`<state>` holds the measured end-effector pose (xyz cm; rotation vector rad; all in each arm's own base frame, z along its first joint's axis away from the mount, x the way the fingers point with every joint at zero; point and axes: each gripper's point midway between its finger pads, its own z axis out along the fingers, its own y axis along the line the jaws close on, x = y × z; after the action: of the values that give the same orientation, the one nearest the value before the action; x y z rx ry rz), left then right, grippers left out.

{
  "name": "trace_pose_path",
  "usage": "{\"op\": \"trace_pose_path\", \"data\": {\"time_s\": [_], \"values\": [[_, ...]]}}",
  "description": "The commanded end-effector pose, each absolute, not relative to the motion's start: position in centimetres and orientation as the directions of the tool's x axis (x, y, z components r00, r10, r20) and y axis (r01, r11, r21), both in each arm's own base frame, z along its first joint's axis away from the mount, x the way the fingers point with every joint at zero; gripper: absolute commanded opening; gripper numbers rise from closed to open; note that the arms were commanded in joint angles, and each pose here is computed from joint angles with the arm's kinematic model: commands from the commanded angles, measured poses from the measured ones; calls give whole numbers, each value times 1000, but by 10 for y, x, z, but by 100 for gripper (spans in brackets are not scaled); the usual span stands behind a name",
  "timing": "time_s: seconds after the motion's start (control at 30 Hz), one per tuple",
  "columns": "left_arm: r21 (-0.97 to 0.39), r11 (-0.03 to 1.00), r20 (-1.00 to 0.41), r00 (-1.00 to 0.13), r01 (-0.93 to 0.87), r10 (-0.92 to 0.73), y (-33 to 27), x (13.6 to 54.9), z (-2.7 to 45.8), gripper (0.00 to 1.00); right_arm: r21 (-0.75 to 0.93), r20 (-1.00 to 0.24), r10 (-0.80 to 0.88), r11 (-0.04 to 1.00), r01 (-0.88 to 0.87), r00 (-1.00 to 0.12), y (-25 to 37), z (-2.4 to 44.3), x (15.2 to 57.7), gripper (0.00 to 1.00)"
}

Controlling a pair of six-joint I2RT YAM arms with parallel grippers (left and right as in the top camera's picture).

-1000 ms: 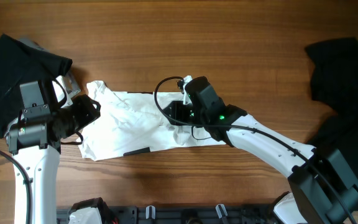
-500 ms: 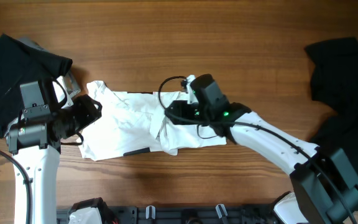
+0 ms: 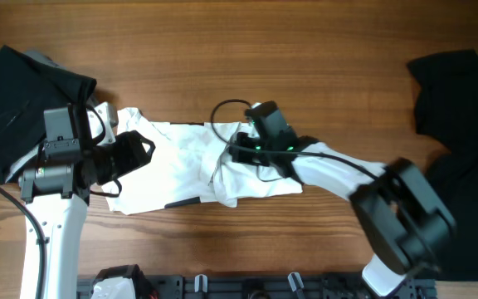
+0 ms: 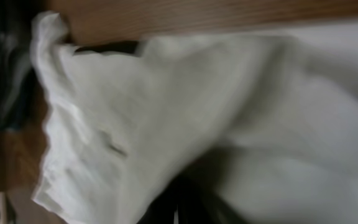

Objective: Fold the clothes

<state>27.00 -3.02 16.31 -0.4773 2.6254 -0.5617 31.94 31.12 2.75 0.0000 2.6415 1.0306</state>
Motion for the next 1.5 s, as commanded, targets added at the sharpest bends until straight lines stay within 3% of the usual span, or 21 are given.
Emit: {"op": "trace_pose_path", "data": {"time_s": [0.0,0.07,0.2,0.4,0.53,0.67,0.8,0.87,0.9,0.93,1.0,1.07,1.23,1.47], "values": [[-461,865,-333,-864,-200,-378,-35,268,166,56,768,-414,-83,503,-397,-907,367,66,299,4],[-460,865,-329,-866,-202,-377,-35,267,166,56,764,-488,-121,419,-490,-865,377,87,293,4],[-460,864,-328,-866,-202,-377,-35,266,166,57,720,-548,-134,426,-547,-826,369,105,295,6],[-460,864,-323,-868,-205,-378,-36,265,165,59,584,-551,-106,659,-473,-828,311,122,304,10],[-456,862,-294,-878,-219,-378,-36,259,162,65,503,-516,-131,753,-424,-846,279,133,280,26],[-445,859,-218,-900,-253,-377,-39,243,153,73,398,-428,-229,821,-410,-874,248,114,253,43],[-467,858,-144,-939,-214,-313,-57,231,139,71,321,-394,-210,881,-348,-895,228,102,254,34],[-486,855,-119,-955,-183,-272,-70,227,128,67,269,-391,-133,930,-251,-911,213,98,261,20],[-496,853,-102,-965,-162,-243,-79,224,121,64,257,-388,-79,948,-190,-918,205,97,266,8],[-500,854,-92,-972,-144,-218,-86,222,115,62,260,-380,-24,956,-132,-925,199,97,269,6],[-495,862,-68,-985,-105,-159,-99,216,101,58,296,-339,87,955,-18,-937,189,95,273,4],[-491,868,-47,-992,-77,-115,-109,212,90,58,320,-302,140,947,39,-943,183,94,273,12],[-495,869,-30,-1000,22,9,-137,206,61,58,328,-224,169,941,89,-960,170,85,268,18],[-468,879,29,-992,93,121,-166,204,18,59,222,-122,79,974,50,-989,159,47,255,6]]}}
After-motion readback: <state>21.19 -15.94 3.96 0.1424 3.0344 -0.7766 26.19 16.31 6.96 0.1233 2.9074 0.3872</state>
